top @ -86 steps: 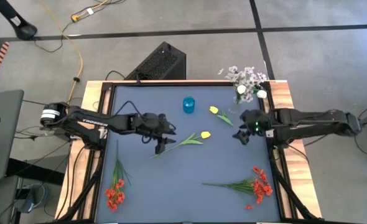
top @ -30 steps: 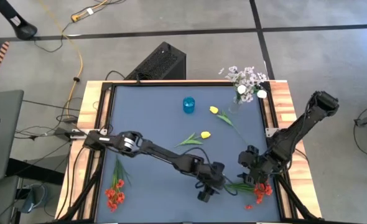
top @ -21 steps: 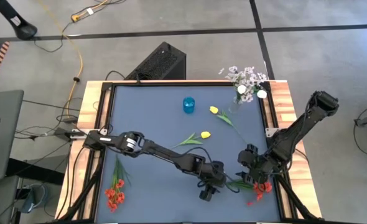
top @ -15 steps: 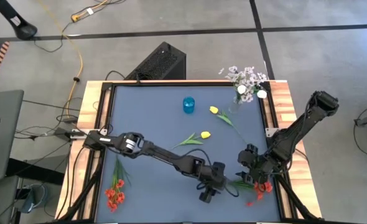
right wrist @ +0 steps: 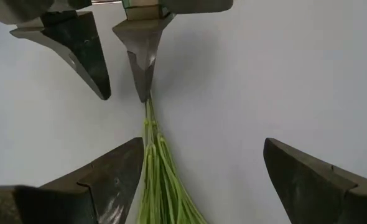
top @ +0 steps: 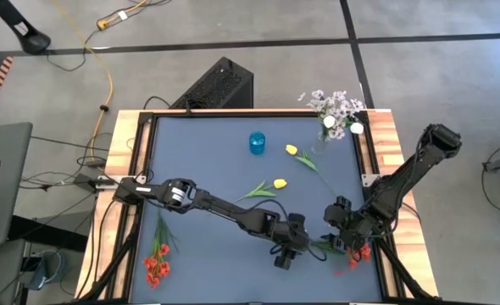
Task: Sort flowers into vase by color
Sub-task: Put the right orange flowers into the blue vase
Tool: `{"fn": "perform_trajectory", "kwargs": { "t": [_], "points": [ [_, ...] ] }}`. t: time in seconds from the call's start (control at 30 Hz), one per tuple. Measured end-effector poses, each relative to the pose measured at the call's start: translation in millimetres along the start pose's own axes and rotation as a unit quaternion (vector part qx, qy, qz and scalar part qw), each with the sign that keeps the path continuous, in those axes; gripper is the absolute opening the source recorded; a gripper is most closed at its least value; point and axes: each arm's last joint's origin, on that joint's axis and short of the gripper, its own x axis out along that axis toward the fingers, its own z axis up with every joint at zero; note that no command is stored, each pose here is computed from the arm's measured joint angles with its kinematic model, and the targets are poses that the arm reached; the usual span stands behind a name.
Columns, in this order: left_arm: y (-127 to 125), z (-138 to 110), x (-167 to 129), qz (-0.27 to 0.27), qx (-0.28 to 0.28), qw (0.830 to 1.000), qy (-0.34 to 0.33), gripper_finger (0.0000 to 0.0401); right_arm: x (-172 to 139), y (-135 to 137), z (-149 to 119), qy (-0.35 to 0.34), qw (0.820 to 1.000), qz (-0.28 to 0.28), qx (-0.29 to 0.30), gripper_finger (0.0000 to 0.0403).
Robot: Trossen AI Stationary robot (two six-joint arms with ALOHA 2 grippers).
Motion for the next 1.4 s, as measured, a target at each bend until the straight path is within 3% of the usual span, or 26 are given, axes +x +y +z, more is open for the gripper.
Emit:
{"fn": "perform_trajectory", "kwargs": {
  "t": [0.57, 0.8, 1.0, 1.1, 1.27, 1.4],
  "points": [
    [5.0, 5.3, -3.1, 0.043, 0.021, 0.999, -0.009, 0.0169, 0.1, -0.2, 0.1, 0.002, 1.000, 0.000, 0.006, 0.0356],
    [12.0, -4.8, -1.1, 0.051, 0.009, 0.999, 0.015, 0.0169, 0.3, -0.5, 0.4, 0.002, 1.000, -0.001, 0.007, 0.0356],
    [24.2, -13.4, -1.0, 0.003, -0.026, 0.999, 0.032, 0.0166, 1.8, -3.0, 4.1, -0.001, 1.000, -0.007, 0.009, 0.0356],
    [24.0, -16.3, -1.1, 0.009, -0.014, 0.999, 0.048, 0.0137, 3.0, -5.8, 6.6, -0.001, 1.000, -0.015, 0.013, 0.0356],
    [26.0, -19.4, -3.1, 0.005, 0.009, 0.998, 0.068, 0.0022, 5.5, -10.7, 12.2, 0.004, 1.000, -0.023, 0.020, 0.0356],
    [28.8, -19.7, -9.4, -0.001, 0.041, 0.995, 0.089, 0.0005, 2.6, -8.9, 21.3, 0.009, 1.000, -0.012, 0.008, 0.0356]
  ]
}}
